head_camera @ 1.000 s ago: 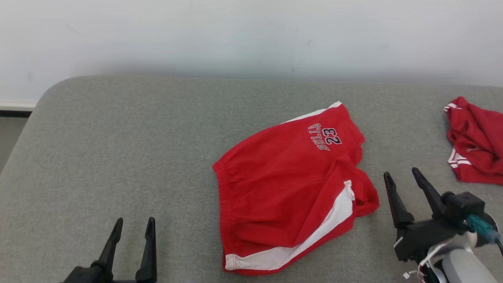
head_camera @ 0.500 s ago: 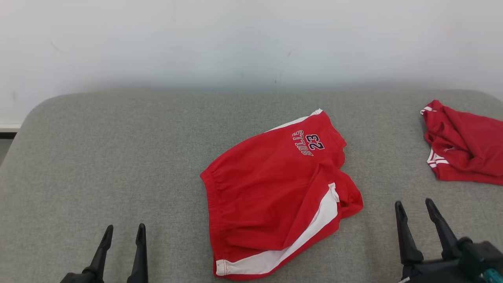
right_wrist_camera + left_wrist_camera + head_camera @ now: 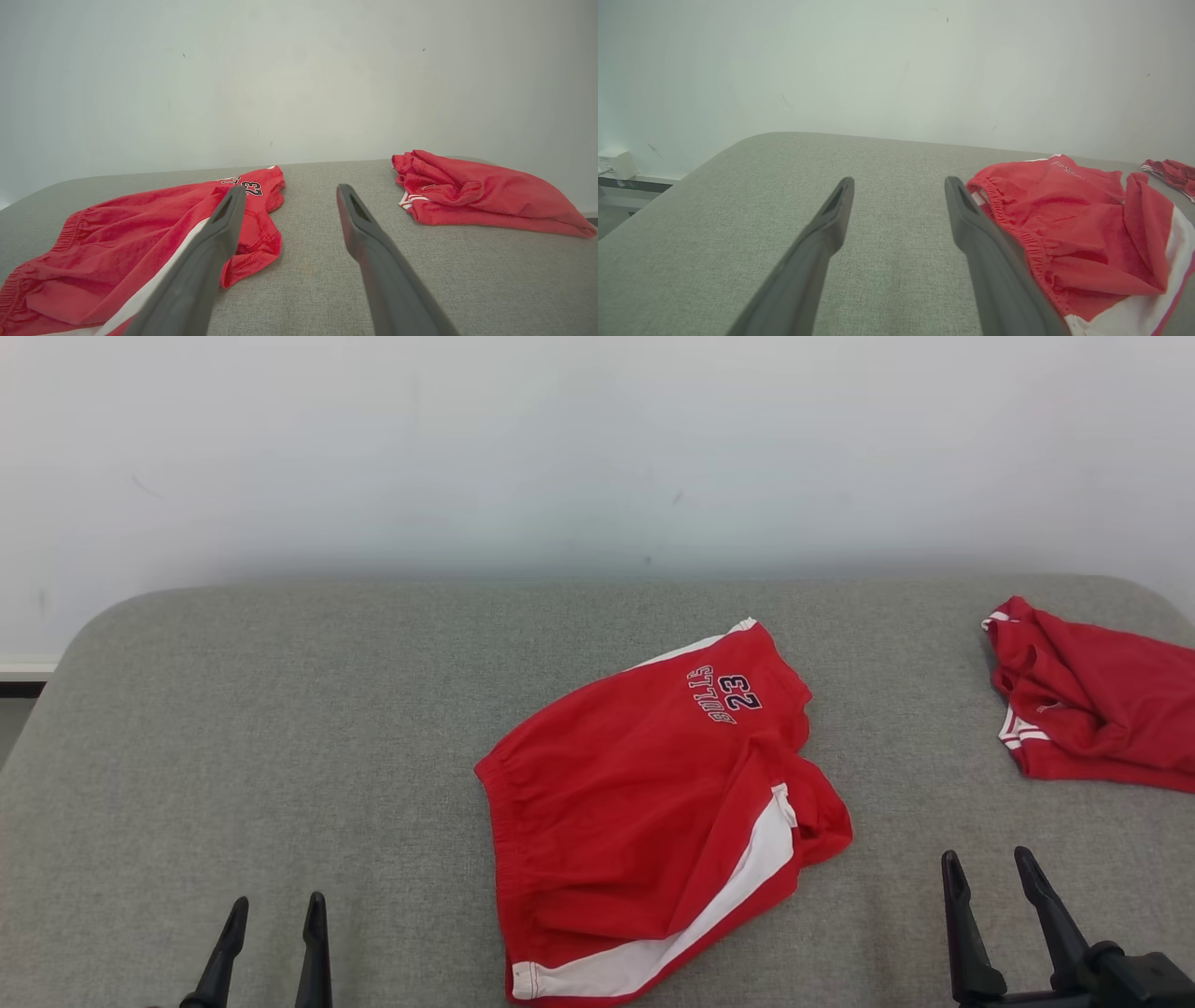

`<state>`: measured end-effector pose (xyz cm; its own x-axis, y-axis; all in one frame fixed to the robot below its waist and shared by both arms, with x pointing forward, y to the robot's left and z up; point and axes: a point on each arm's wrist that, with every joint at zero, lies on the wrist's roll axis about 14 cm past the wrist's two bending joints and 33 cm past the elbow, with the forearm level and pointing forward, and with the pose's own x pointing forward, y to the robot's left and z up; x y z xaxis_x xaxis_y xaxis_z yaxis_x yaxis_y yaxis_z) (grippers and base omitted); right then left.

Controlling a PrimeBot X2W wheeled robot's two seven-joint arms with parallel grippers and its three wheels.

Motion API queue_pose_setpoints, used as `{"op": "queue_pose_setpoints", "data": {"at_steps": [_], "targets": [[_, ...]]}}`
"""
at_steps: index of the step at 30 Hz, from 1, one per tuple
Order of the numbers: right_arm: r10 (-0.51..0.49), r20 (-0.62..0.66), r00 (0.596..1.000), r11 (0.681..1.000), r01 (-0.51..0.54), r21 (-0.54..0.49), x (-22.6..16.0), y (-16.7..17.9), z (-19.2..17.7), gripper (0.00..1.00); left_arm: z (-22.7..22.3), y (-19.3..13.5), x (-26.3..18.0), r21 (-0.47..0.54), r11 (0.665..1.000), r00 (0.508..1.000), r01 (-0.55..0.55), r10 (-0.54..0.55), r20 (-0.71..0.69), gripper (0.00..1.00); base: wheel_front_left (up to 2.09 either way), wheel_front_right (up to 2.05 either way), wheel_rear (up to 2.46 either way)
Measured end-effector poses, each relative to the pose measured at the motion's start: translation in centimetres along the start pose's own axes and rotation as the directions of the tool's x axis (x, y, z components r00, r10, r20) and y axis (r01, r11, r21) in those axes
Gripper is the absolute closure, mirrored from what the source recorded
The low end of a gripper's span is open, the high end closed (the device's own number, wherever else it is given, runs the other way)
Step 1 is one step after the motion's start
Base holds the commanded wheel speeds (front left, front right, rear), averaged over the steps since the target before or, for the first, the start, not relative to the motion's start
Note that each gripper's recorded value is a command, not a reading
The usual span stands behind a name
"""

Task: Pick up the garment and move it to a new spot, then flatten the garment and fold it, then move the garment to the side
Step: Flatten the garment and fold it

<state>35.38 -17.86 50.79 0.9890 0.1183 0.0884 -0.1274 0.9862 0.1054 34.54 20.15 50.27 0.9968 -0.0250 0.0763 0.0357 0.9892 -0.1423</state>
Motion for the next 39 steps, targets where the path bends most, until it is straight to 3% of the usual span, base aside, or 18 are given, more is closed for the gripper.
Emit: {"op": "queue_pose_setpoints", "data": {"at_steps": [26, 39], "targets": [[0.025, -0.023, 0.999, 1.0, -0.024, 0.012, 0.0, 1.0, -0.8, 0.0, 1.1, 0.3, -0.4, 0.014, 1.0, 0.999, 0.021, -0.021, 0.025, 0.0, 0.0, 0.0, 0.0], [0.148, -0.186, 0.971, 0.988, -0.151, -0.004, 3.9, 2.9, -4.9, 0.0, -4.7, -7.4, -1.0, -0.047, 0.96, 0.946, 0.275, -0.279, -0.163, 0.0, 0.0, 0.0, 0.0]]}}
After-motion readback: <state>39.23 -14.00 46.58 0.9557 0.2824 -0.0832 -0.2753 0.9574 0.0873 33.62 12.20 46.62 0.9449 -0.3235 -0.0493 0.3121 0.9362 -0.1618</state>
